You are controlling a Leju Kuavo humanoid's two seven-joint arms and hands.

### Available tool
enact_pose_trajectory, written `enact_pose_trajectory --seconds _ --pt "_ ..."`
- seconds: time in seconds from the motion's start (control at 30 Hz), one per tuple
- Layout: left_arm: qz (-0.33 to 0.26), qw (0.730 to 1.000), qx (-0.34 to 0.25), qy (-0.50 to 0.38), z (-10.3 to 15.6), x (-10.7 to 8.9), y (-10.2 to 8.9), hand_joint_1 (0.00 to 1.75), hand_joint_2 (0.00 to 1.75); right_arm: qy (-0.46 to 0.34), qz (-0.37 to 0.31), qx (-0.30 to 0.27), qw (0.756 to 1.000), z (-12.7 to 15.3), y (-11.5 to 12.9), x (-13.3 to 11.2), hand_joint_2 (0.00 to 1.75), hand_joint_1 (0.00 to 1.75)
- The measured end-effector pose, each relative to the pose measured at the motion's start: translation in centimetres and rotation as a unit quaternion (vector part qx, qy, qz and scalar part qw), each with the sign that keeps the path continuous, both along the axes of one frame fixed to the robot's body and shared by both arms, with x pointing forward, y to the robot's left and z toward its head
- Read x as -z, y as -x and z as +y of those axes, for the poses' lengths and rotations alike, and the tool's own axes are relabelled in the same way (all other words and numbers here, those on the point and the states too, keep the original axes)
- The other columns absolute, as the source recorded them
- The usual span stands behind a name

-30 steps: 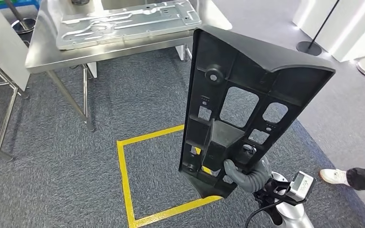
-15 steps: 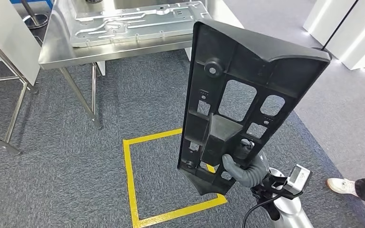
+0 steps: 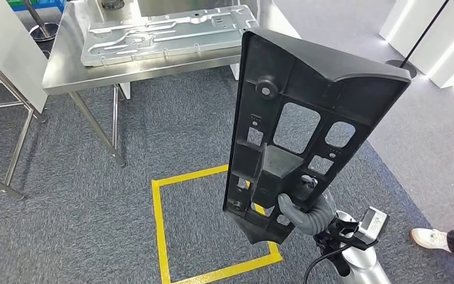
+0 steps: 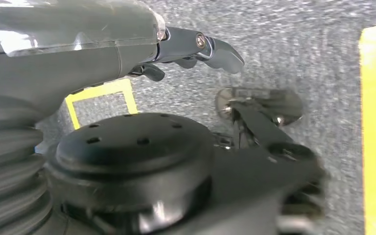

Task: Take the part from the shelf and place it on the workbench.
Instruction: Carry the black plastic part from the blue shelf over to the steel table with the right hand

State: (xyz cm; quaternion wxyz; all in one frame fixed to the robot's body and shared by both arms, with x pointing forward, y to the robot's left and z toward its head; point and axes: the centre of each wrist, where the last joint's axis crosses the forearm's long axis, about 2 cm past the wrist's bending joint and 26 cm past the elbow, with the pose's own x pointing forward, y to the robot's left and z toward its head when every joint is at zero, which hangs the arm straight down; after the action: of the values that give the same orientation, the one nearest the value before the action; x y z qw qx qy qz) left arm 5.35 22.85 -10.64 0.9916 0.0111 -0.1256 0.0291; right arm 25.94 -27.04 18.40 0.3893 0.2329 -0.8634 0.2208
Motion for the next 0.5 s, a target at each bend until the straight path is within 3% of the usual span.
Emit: enact_pose_trajectory --seconds 0.5 --pt "-0.001 1.000 0.002 0.004 0.09 0.03 0.16 0.00 1.75 0.001 0.001 0.007 1.000 -0.03 0.69 0.32 1.75 1.41"
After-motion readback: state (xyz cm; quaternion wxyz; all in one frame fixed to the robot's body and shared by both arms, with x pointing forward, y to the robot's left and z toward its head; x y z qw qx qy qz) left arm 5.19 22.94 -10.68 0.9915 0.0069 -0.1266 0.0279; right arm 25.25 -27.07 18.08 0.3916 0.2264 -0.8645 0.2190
